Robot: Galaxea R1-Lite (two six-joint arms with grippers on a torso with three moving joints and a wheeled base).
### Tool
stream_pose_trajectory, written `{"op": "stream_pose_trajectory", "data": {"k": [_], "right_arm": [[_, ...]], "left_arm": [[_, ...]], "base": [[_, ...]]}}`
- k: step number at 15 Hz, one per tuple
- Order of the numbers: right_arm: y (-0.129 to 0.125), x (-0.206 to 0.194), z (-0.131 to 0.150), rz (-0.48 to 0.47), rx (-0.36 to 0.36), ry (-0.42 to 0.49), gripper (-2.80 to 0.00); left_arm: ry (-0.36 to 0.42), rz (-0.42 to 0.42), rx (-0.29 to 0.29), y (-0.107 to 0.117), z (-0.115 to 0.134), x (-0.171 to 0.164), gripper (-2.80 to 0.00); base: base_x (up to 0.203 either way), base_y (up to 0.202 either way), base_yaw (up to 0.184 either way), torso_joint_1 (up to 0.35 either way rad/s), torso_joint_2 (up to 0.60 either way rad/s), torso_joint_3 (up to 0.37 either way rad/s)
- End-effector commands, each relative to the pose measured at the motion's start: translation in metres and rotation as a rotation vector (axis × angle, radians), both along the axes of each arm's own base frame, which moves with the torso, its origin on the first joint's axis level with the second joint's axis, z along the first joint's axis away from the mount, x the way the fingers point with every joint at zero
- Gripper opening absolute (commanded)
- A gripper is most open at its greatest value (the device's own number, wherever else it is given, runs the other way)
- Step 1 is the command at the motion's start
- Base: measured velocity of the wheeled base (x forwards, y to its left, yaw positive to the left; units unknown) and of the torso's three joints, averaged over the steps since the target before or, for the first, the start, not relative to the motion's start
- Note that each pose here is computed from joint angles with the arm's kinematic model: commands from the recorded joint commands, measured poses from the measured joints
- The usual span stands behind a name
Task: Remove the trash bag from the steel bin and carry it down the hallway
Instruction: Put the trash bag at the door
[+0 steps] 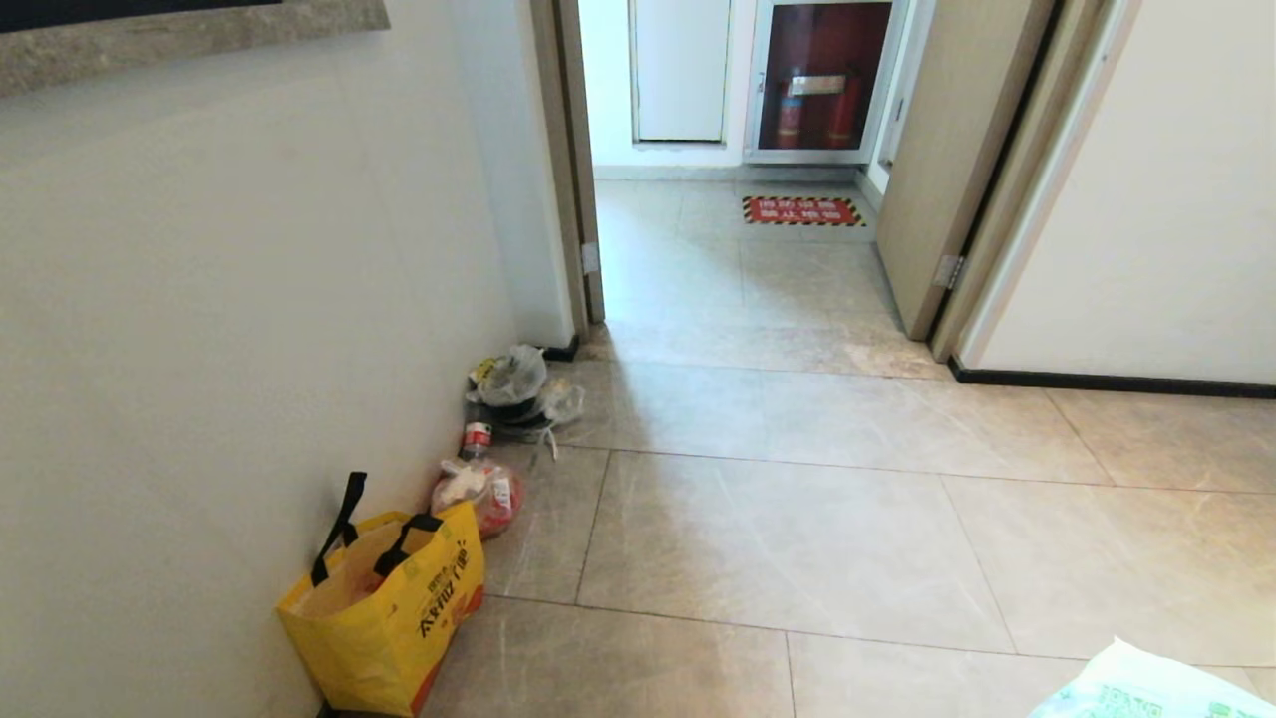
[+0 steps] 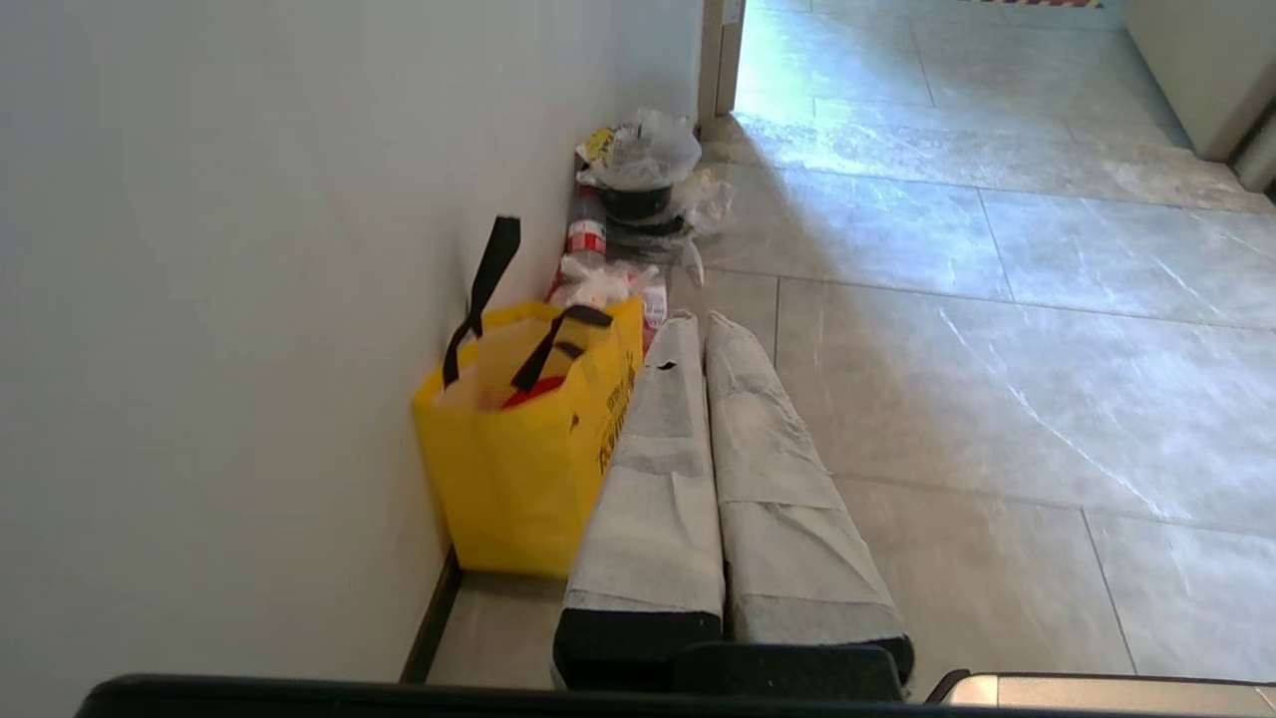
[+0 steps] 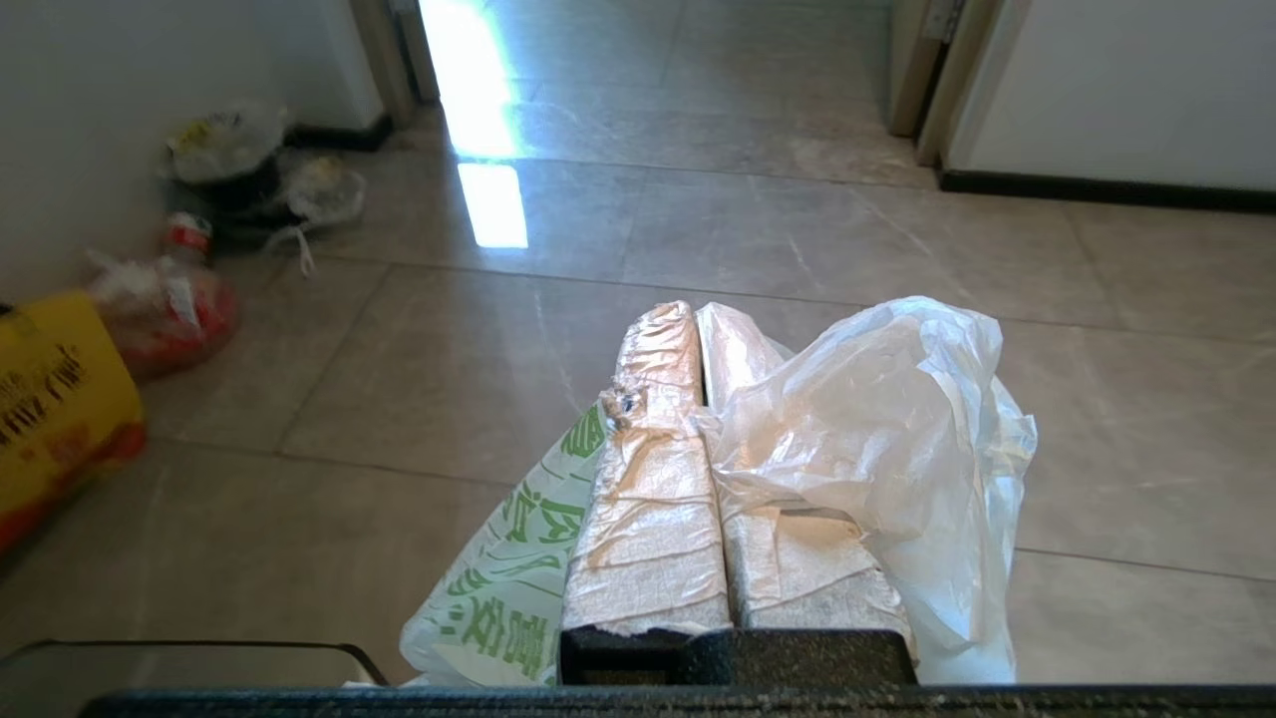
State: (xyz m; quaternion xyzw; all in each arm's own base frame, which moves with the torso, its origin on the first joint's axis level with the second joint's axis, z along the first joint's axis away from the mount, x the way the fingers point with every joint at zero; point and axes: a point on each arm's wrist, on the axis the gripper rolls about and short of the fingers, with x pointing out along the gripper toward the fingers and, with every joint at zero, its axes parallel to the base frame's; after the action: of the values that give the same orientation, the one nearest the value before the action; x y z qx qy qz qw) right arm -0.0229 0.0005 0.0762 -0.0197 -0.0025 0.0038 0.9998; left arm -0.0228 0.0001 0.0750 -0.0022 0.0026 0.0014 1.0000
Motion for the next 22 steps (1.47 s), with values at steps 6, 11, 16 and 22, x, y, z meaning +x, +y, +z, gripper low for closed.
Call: {"op": "stream_pose_trajectory", "data": {"k": [6, 11, 16, 22], "right_arm": [[0.0, 0.0001, 0.0, 0.002, 0.0, 0.002, -2.8], [0.0, 0.0, 0.0002, 0.001, -0.001, -0.001, -2.8], [0.0, 0.0, -0.0001, 0.002, 0.001, 0.001, -2.8], [0.0, 0.0, -0.0001, 0.002, 0.001, 0.0, -2.8]], "left_arm": [[-0.001, 0.0, 0.0, 0.0, 0.0001, 0.0, -2.8], [-0.001, 0.0, 0.0, 0.0, 0.0001, 0.0, -2.8], [-0.001, 0.0, 0.0, 0.0, 0.0001, 0.0, -2.8], [-0.001, 0.0, 0.0, 0.0, 0.0001, 0.0, -2.8]], "base": [[0.195, 0.0, 0.001, 0.003, 0.0, 0.001], [0.191, 0.0, 0.002, 0.002, 0.0, -0.001], [0.191, 0.0, 0.001, 0.001, 0.0, 0.002], [0.191, 0.0, 0.001, 0.001, 0.0, 0.003]]}}
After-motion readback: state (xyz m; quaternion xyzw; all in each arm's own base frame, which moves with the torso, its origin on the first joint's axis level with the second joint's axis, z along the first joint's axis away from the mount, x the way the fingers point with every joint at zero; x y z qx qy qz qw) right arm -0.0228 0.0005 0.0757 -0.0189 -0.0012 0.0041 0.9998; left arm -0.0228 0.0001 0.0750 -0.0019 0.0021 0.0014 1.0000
